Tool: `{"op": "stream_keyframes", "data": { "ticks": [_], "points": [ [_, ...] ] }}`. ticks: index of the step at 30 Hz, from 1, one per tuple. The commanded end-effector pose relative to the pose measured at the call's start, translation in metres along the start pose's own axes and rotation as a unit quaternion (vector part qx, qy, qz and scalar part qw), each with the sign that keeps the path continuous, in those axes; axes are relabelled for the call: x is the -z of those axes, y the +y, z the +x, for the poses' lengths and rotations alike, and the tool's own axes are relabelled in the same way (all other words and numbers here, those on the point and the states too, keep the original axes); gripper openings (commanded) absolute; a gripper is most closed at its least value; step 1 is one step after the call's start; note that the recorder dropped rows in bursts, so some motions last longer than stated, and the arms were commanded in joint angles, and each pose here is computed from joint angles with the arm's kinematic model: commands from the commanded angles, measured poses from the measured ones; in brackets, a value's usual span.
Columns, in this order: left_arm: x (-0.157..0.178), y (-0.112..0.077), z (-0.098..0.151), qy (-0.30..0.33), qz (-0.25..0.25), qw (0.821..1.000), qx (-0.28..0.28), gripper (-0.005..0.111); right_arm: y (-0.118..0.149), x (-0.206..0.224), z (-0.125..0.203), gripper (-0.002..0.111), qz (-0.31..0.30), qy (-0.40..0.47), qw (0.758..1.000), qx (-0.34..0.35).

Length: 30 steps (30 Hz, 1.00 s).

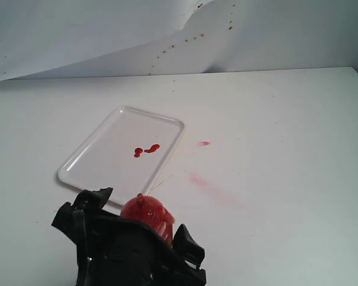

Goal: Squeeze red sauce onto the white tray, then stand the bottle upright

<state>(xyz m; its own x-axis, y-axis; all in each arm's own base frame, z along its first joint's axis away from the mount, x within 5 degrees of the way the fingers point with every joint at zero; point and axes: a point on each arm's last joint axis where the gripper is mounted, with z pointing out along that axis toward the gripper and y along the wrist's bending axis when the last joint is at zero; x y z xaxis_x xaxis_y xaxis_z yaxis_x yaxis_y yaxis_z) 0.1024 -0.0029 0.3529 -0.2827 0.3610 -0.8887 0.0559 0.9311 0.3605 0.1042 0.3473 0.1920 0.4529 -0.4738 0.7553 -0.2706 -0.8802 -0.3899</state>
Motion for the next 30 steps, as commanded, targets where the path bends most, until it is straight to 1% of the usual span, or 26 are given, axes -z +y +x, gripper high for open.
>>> {"op": "stream_keyframes", "data": {
  "ticks": [1, 9, 15, 18, 19, 20, 22, 23, 24, 25, 28, 30],
  "points": [
    [0.001, -0.001, 0.000, -0.006, 0.005, 1.000, 0.006, 0.076, -0.008, 0.016, 0.006, 0.105, 0.053, 0.010, 0.998, -0.036],
    [0.001, -0.001, 0.000, -0.006, 0.005, 1.000, 0.006, 0.076, -0.012, 0.032, 0.033, 0.105, 0.073, 0.001, 0.994, -0.082],
    [0.001, -0.001, 0.000, -0.005, 0.006, 1.000, 0.008, 0.076, -0.013, 0.047, 0.060, 0.105, 0.090, -0.009, 0.989, -0.120],
    [0.001, -0.001, 0.000, -0.005, 0.006, 1.000, 0.008, 0.076, -0.014, 0.059, 0.082, 0.105, 0.113, -0.013, 0.978, -0.174],
    [0.001, -0.001, 0.000, -0.005, 0.006, 1.000, 0.008, 0.076, -0.015, 0.064, 0.093, 0.105, 0.128, -0.015, 0.967, -0.221],
    [0.001, -0.001, 0.000, -0.005, 0.006, 1.000, 0.008, 0.076, -0.015, 0.070, 0.103, 0.105, 0.140, -0.021, 0.950, -0.279],
    [0.001, -0.001, 0.000, -0.009, 0.007, 1.000, 0.008, 0.076, -0.011, 0.085, 0.135, 0.105, 0.166, -0.043, 0.893, -0.415],
    [0.001, -0.002, -0.001, -0.012, 0.010, 1.000, 0.010, 0.076, -0.005, 0.095, 0.155, 0.105, 0.176, -0.061, 0.849, -0.494],
    [0.003, -0.002, -0.002, -0.024, 0.015, 1.000, 0.014, 0.076, 0.000, 0.102, 0.171, 0.105, 0.179, -0.078, 0.809, -0.555],
    [0.007, -0.001, -0.003, -0.038, 0.023, 0.999, 0.024, 0.076, 0.010, 0.112, 0.193, 0.105, 0.178, -0.102, 0.747, -0.632],
    [0.015, -0.002, -0.004, -0.063, 0.045, 0.995, 0.056, 0.076, 0.033, 0.127, 0.229, 0.105, 0.163, -0.146, 0.647, -0.730],
    [0.021, -0.001, -0.006, -0.085, 0.060, 0.992, 0.075, 0.076, 0.052, 0.136, 0.251, 0.105, 0.143, -0.177, 0.595, -0.771]
  ]
}}
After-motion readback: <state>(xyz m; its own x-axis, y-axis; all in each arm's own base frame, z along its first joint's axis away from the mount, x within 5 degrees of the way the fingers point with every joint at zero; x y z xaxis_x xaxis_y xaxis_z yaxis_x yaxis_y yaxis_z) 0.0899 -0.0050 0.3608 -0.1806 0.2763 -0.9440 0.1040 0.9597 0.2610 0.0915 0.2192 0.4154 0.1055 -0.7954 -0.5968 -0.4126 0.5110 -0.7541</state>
